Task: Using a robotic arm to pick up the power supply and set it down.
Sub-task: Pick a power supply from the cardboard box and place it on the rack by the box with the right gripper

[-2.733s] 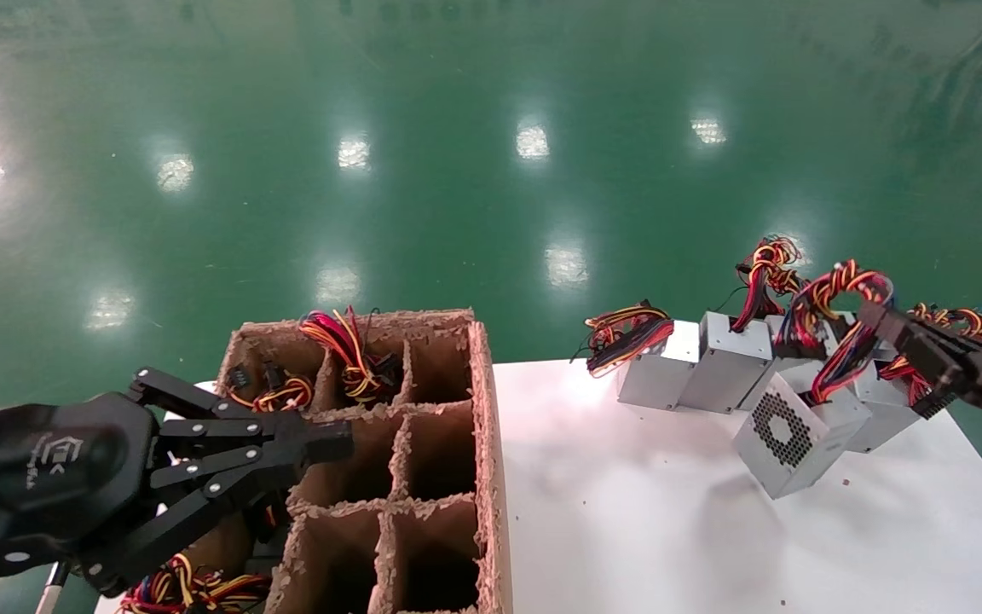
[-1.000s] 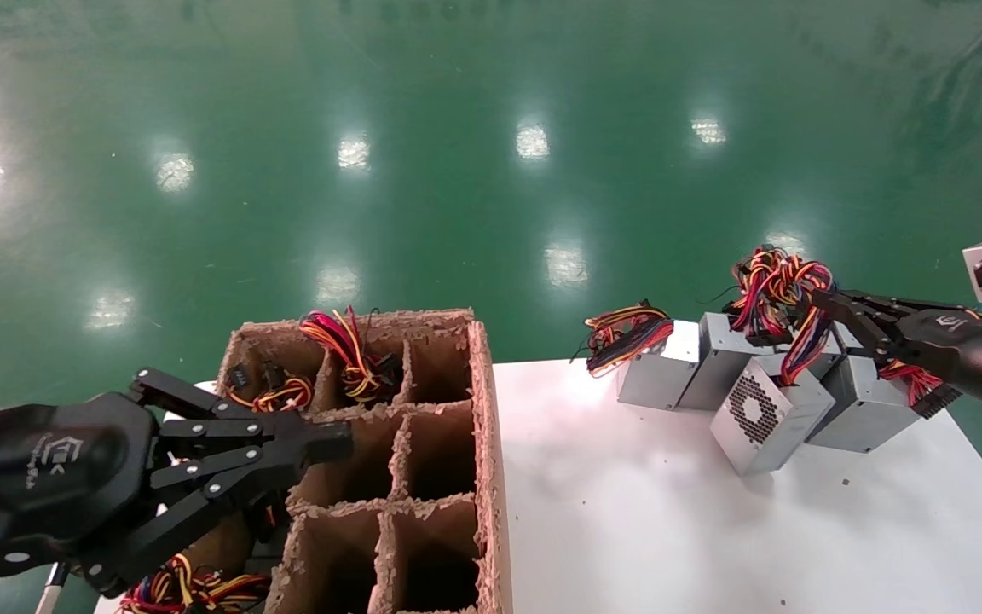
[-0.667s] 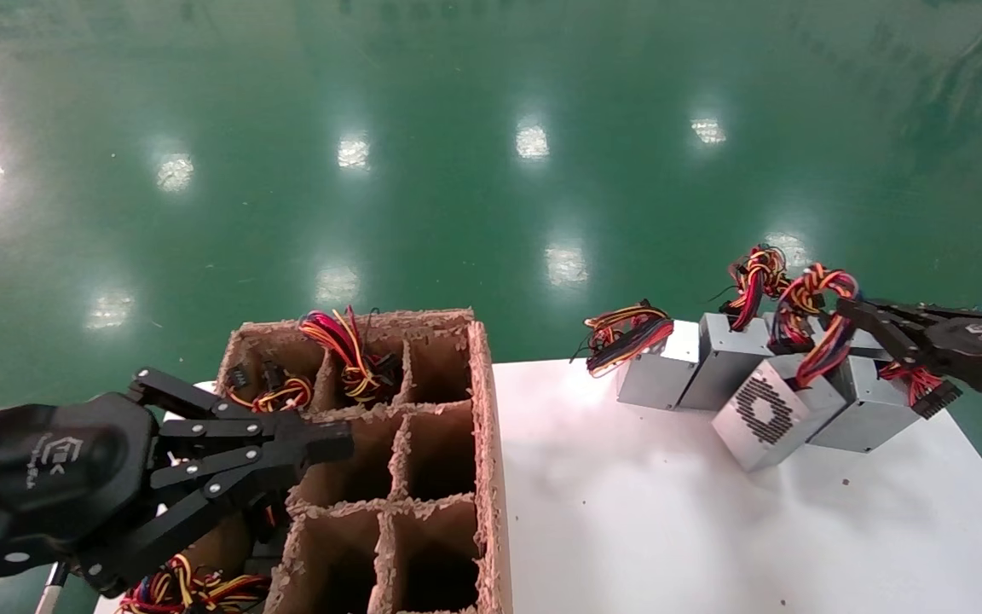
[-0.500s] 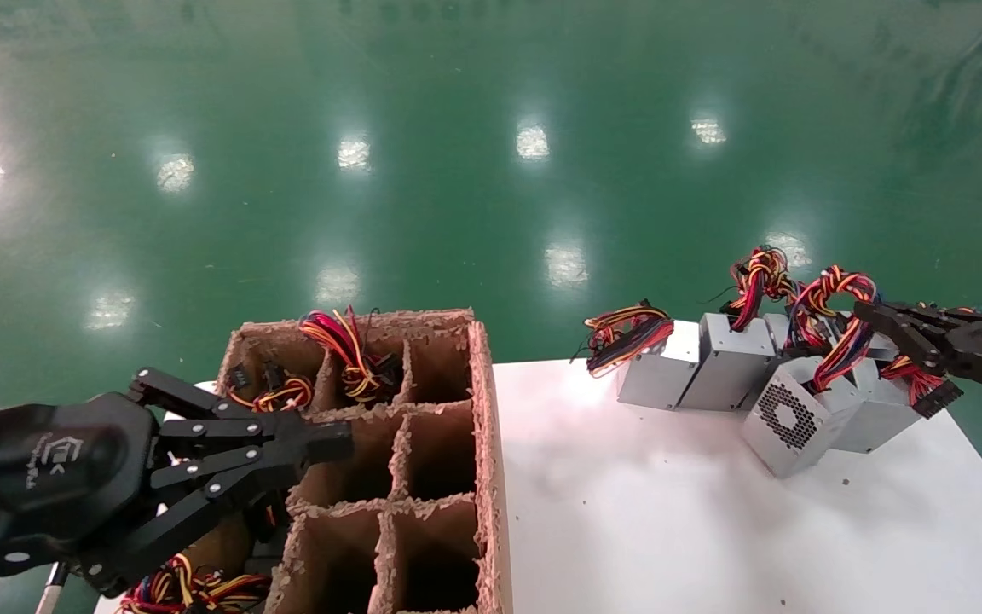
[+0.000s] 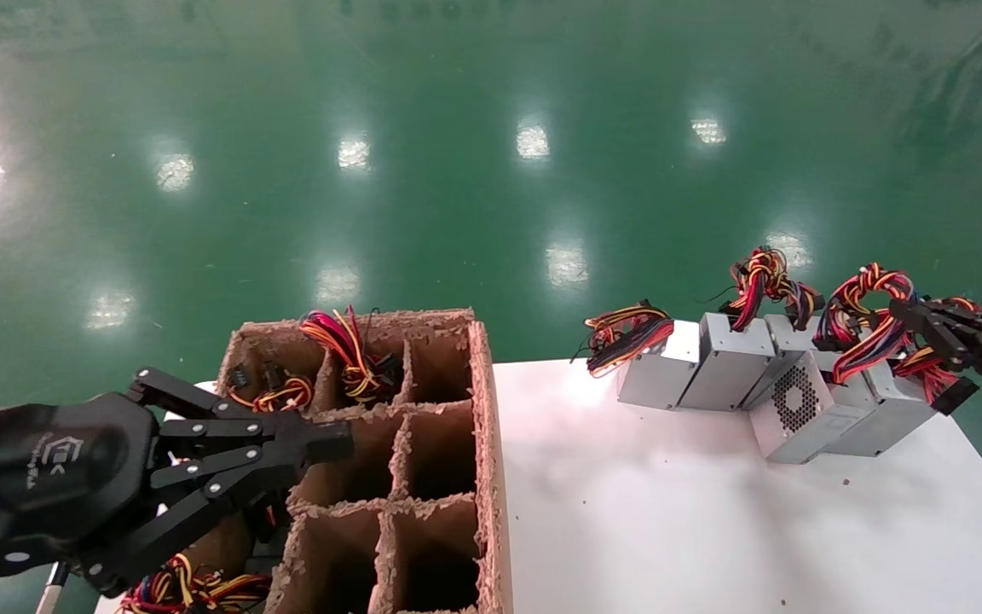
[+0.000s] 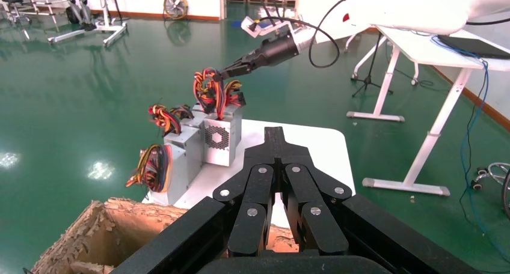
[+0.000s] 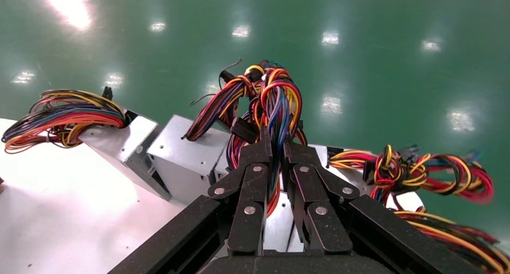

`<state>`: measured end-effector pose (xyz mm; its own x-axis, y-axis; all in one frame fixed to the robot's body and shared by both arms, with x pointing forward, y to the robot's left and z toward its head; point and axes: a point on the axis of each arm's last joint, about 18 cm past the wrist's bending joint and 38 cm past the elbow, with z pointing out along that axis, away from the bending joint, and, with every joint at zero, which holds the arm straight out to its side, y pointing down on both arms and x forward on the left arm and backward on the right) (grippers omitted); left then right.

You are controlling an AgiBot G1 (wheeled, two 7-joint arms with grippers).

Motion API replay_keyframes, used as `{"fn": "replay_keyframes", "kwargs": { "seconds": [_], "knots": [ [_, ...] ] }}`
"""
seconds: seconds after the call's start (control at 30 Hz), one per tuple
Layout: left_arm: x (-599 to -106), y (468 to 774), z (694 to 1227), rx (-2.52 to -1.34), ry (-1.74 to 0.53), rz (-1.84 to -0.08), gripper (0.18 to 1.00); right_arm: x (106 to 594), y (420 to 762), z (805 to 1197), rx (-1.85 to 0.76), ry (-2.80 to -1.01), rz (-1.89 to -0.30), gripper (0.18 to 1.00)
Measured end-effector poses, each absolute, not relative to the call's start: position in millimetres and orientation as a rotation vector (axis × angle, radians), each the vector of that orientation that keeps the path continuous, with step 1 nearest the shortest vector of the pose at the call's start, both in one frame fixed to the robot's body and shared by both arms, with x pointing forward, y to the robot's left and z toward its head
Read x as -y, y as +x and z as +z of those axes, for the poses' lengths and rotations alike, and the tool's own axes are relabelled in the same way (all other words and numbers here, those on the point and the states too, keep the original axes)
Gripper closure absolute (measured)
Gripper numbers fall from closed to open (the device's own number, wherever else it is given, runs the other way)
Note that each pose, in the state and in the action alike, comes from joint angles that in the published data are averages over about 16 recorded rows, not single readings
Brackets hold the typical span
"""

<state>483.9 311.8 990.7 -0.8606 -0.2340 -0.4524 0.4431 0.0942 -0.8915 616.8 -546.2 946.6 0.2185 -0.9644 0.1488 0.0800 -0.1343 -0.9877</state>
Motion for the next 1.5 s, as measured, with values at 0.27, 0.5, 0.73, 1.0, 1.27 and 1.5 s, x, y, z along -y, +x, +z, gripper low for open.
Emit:
{"fn": "replay_keyframes", "kwargs": {
  "seconds": [0.27, 0.5, 0.73, 1.0, 1.27, 1.5],
  "knots": [
    [-312, 484, 991, -1.889, 0.204, -1.818, 0.993, 540, 620, 943, -0.927, -1.370, -1.169, 0.976],
    [-312, 484, 991, -1.889, 0.204, -1.818, 0.993, 535, 622, 940, -0.928, -1.384, -1.163, 0.975],
    [-312, 484, 991, -1.889, 0.204, -1.818, 0.993, 533, 622, 941, -0.928, -1.395, -1.161, 0.959],
    [-312, 484, 991, -1.889, 0.204, -1.818, 0.993, 531, 619, 948, -0.914, -1.403, -1.168, 0.884],
    [-312, 484, 991, -1.889, 0.204, -1.818, 0.993, 516, 611, 972, -0.809, -1.389, -1.190, 0.747],
    [-312, 484, 991, -1.889, 0.204, -1.818, 0.993, 495, 601, 996, -0.673, -1.378, -1.195, 0.605]
  ]
}}
